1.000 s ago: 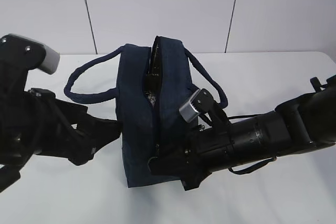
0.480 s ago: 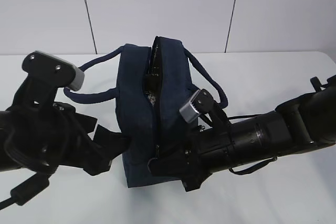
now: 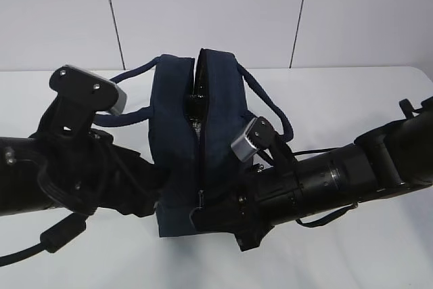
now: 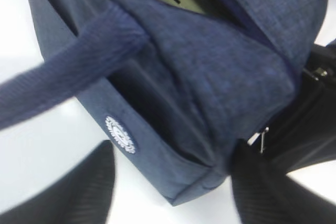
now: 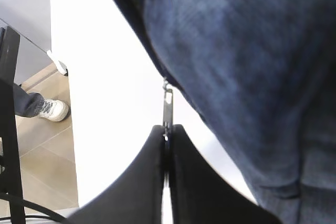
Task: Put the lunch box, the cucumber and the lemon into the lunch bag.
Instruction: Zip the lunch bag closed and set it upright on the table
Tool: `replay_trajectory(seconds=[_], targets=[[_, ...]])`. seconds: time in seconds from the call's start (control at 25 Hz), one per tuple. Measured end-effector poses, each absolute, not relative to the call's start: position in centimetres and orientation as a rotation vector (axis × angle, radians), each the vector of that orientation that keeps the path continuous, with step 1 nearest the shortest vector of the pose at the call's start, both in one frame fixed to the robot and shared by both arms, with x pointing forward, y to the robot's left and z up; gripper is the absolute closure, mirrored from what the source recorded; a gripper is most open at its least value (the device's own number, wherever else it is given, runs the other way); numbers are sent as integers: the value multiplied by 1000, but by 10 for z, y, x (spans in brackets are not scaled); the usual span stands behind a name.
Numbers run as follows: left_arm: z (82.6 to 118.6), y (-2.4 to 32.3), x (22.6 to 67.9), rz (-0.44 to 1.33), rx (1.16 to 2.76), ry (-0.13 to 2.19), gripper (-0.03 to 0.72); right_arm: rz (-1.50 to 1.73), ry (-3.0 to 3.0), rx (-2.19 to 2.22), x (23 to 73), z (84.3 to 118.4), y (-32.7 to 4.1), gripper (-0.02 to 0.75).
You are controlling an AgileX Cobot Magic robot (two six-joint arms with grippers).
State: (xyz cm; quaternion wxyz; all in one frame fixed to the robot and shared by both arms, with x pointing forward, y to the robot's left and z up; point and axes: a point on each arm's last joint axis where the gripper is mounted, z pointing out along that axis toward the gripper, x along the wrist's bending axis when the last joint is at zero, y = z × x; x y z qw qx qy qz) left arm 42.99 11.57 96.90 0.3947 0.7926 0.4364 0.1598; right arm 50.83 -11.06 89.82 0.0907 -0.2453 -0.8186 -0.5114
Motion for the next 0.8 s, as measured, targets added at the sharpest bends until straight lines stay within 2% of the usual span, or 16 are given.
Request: replay_trajectory(seconds=[0.08,0.16,0.2,0.24,0.36,0.8], targets=[[971,115,431,408,2006,1102,368,-1519,-2434,-726,508,898,-111,751],[971,114,431,407,2008,1094,550,-1519,-2434,-726,508,898,-111,751],[971,113,430,405,2013,1087,611,-1519,-2434,-726,508,898,-111,751],[971,113,430,407,2019,1078,641,-1520,-2435,-723,509,899,-110,751],[971,112,429,394,2035,1061,679,-1521,-2436,-720,509,899,-110,751],[970,110,426,351,2070,1033,685,-1514,-2404,-721,507,900,-110,751]])
